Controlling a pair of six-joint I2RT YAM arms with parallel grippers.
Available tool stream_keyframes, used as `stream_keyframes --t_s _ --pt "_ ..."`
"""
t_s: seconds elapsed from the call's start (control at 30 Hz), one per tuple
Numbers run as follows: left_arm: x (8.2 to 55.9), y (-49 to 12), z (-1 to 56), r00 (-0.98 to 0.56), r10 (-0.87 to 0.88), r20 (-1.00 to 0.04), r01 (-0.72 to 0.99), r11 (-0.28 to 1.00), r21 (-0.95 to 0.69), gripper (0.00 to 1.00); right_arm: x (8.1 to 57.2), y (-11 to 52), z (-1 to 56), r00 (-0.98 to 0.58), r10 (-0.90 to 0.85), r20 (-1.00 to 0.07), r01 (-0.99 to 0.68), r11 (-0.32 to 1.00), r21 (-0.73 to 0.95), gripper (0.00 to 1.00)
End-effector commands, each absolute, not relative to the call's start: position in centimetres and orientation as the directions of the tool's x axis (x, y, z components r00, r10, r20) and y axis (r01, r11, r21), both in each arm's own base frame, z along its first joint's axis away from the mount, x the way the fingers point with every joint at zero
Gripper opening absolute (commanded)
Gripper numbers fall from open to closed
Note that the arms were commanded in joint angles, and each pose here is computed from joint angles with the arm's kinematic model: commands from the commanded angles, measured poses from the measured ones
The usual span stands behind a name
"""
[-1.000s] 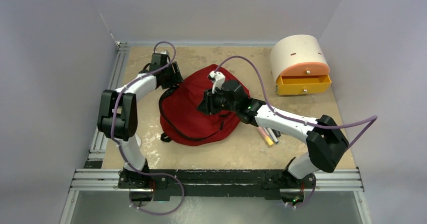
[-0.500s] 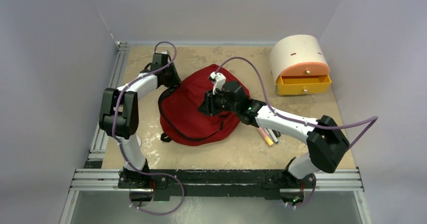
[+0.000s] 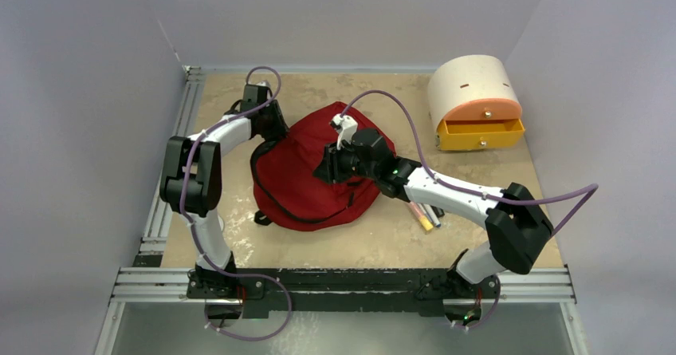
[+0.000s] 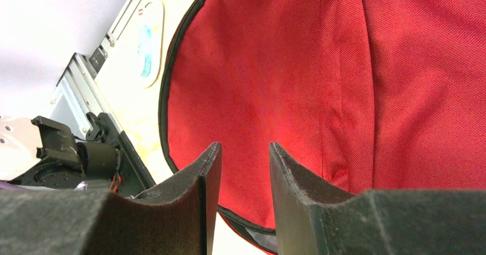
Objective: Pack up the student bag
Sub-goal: Zip the student bag at the center of the board.
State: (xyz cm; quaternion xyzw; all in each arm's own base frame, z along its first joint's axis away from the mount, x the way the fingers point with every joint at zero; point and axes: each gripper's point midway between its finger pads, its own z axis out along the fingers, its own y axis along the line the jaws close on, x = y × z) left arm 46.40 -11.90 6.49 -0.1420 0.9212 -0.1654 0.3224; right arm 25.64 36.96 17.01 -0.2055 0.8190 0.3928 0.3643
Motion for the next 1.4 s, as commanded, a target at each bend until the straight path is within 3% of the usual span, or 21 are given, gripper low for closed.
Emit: stream_keyframes --t_s 0.0,0.3,0.5,0.63,0.87,1.37 --pt "48.0 -12.6 8.3 -0.720 -0.376 -0.583 -0.122 0.896 -0.427 0.30 26.0 37.0 19.6 -0.612 0.009 -0.791 -0.636 0.589 0.499 0.39" --pt "48.1 -12.9 10.7 -0.696 -0.375 -0.612 -0.084 0.889 -0.449 0.00 27.1 37.5 20.4 -0.605 0.051 -0.795 -0.614 0.605 0.506 0.43" --pt "47.8 -12.9 13.7 -0.663 -0.361 -0.656 -0.041 0.892 -0.449 0.00 30.4 38.8 21.4 -0.495 0.002 -0.869 -0.659 0.651 0.377 0.55" --pt "47.6 -13.1 15.7 -0.641 -0.362 -0.677 -0.011 0.886 -0.463 0.00 32.9 39.4 22.1 -0.384 -0.030 -0.923 -0.690 0.673 0.265 0.72" --pt "47.5 -13.4 18.4 -0.612 -0.365 -0.702 0.026 0.878 -0.479 0.00 36.8 41.8 22.1 -0.237 -0.169 -0.957 -0.754 0.653 0.072 0.81" --pt "47.1 -13.9 20.0 -0.612 -0.356 -0.706 0.064 0.868 -0.493 0.00 41.3 42.0 19.9 -0.039 -0.278 -0.960 -0.957 0.286 -0.044 0.78"
